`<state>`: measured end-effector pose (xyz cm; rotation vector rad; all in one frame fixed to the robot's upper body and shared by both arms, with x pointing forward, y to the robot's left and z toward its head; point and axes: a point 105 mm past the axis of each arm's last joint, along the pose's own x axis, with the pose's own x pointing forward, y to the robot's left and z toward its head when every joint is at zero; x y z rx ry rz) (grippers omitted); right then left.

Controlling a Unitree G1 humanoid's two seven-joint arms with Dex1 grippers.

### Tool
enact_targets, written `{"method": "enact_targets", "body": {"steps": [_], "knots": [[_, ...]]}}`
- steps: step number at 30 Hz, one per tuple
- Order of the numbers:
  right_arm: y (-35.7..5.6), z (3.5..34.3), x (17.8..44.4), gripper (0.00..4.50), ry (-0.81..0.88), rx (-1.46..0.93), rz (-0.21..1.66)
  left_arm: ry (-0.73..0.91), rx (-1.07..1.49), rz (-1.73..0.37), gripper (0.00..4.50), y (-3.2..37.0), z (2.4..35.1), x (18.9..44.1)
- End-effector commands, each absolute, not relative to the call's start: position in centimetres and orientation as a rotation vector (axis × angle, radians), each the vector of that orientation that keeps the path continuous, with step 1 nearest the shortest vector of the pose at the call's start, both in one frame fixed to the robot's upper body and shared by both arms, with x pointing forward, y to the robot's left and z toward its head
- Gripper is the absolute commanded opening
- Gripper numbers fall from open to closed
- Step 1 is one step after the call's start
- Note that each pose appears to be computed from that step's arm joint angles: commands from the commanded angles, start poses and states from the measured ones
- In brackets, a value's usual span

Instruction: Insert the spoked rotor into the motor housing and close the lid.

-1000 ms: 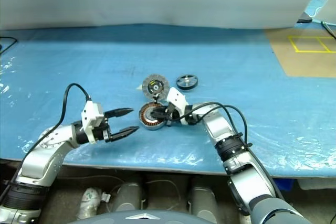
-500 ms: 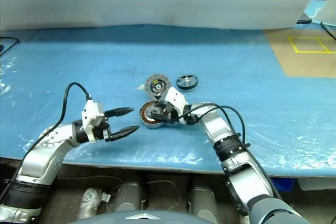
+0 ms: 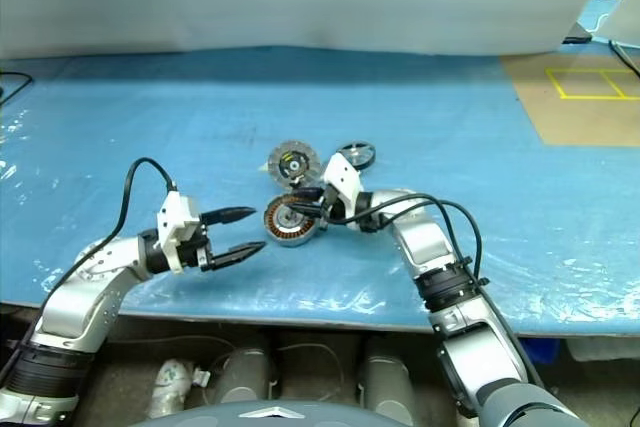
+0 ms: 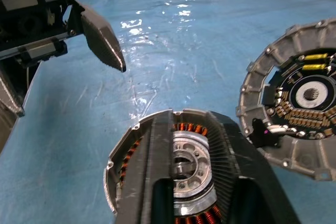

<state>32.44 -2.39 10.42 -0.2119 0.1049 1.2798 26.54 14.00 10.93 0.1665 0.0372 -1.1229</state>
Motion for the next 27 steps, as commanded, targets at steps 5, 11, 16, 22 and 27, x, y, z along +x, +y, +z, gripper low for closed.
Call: {"method": "enact_targets", "body": {"steps": [5,11,16,22,27], "knots": [[-1.4,9.6,32.6,0.04,0.106,-0.236,1.286,0.01,0.185,-1.128,3.48,14.6,11.4,26.4],[-0.9,8.7,33.1,0.04,0.121,-0.305,1.265,0.008,0.187,-1.134,3.48,14.0,11.5,26.3],[-2.9,6.2,32.8,0.04,0.229,-0.463,1.271,0.004,0.188,-1.136,3.48,13.6,11.7,26.2],[-3.7,5.4,31.6,0.04,0.301,-0.507,1.321,0.008,0.184,-1.132,3.48,14.0,11.4,26.4],[-2.1,7.9,32.7,0.04,0.153,-0.431,1.28,0.007,0.18,-1.13,3.48,14.3,11.1,26.6]]}}
